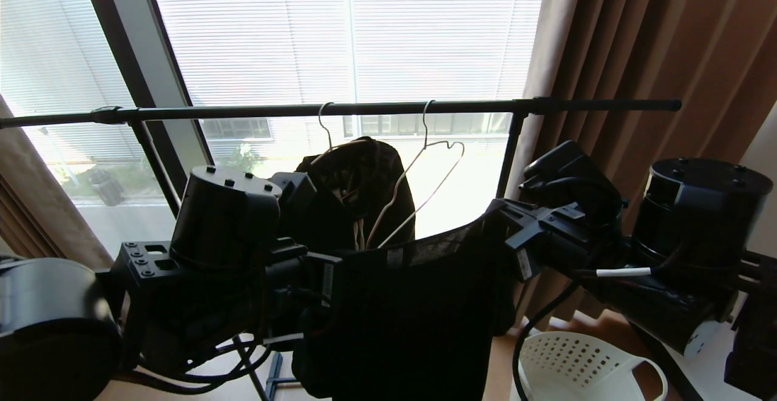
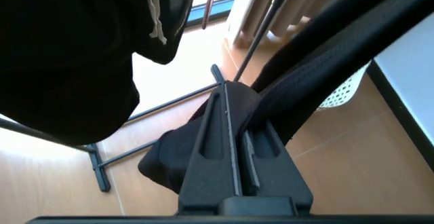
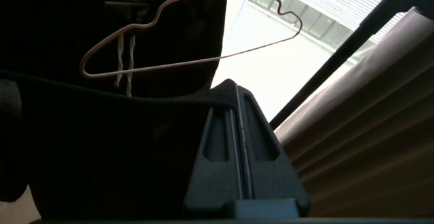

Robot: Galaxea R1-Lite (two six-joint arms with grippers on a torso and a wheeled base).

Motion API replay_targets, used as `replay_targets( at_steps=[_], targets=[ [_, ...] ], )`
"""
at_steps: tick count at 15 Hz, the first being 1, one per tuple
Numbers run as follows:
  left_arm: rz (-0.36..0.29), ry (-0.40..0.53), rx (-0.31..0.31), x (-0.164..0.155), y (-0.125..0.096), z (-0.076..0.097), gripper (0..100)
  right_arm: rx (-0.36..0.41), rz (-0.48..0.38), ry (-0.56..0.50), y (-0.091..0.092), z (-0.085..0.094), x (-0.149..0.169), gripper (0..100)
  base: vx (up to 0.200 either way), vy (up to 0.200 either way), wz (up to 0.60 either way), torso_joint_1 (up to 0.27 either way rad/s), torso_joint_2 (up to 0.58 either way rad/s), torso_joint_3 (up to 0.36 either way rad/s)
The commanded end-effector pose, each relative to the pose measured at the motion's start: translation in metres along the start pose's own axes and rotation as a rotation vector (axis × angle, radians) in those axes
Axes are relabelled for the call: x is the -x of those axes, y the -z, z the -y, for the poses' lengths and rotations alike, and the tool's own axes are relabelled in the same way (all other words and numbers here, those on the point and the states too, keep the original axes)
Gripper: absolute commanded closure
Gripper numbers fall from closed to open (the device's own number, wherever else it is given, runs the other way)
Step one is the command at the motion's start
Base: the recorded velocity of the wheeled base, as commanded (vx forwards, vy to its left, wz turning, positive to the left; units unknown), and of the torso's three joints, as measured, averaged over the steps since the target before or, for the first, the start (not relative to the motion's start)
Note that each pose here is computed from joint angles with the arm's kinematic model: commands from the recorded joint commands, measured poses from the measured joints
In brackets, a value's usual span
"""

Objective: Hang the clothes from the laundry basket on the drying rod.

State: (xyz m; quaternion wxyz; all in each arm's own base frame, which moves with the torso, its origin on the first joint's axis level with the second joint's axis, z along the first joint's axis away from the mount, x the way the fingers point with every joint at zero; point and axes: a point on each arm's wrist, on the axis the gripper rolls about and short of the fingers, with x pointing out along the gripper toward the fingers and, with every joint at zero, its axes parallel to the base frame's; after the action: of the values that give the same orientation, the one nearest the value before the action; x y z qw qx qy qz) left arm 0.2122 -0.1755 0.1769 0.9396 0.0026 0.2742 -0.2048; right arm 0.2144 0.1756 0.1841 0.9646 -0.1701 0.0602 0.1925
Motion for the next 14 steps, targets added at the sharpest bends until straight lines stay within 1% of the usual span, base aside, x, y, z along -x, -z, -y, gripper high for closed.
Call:
replay_targets(
  at_steps=[1, 2, 3, 6, 9, 10, 11, 12, 14],
  targets=[
    [0.006, -0.001, 0.004, 0.002, -0.014, 0.000, 100, 0.005, 0.008, -0.023, -0.001, -0.005, 0.003, 100, 0.000, 0.000, 0.00, 0.000, 0.00, 0.000],
    [-0.019, -0.007, -0.009, 0.003, -0.015, 0.000, 100, 0.008, 0.009, -0.034, -0.001, -0.009, 0.003, 100, 0.000, 0.000, 0.00, 0.000, 0.00, 0.000],
    [-0.029, -0.010, -0.014, 0.003, -0.016, 0.000, 100, 0.008, 0.008, -0.037, -0.001, -0.010, 0.004, 100, 0.000, 0.000, 0.00, 0.000, 0.00, 0.000],
    [-0.028, -0.008, -0.024, 0.002, -0.020, 0.001, 100, 0.010, 0.005, -0.035, 0.001, -0.010, 0.006, 100, 0.000, 0.000, 0.00, 0.000, 0.00, 0.000],
    [-0.043, 0.029, -0.033, 0.001, -0.018, 0.001, 100, 0.015, 0.000, -0.033, 0.002, -0.009, 0.008, 100, 0.000, 0.000, 0.00, 0.000, 0.00, 0.000],
    [-0.041, 0.023, -0.044, 0.000, -0.020, -0.001, 100, 0.022, -0.001, -0.033, 0.003, -0.008, 0.011, 100, 0.000, 0.000, 0.00, 0.000, 0.00, 0.000],
    [-0.037, 0.019, -0.081, -0.001, -0.022, -0.007, 100, 0.059, -0.011, -0.038, 0.007, -0.009, 0.013, 100, 0.000, 0.000, 0.00, 0.000, 0.00, 0.000],
    [-0.022, 0.044, -0.091, -0.001, -0.028, -0.007, 100, 0.096, -0.025, -0.044, 0.012, -0.009, 0.016, 100, 0.000, 0.000, 0.00, 0.000, 0.00, 0.000],
    [0.013, 0.057, -0.087, -0.002, -0.046, -0.007, 100, 0.119, -0.022, -0.085, 0.014, -0.017, 0.023, 100, 0.000, 0.000, 0.00, 0.000, 0.00, 0.000]
  ],
)
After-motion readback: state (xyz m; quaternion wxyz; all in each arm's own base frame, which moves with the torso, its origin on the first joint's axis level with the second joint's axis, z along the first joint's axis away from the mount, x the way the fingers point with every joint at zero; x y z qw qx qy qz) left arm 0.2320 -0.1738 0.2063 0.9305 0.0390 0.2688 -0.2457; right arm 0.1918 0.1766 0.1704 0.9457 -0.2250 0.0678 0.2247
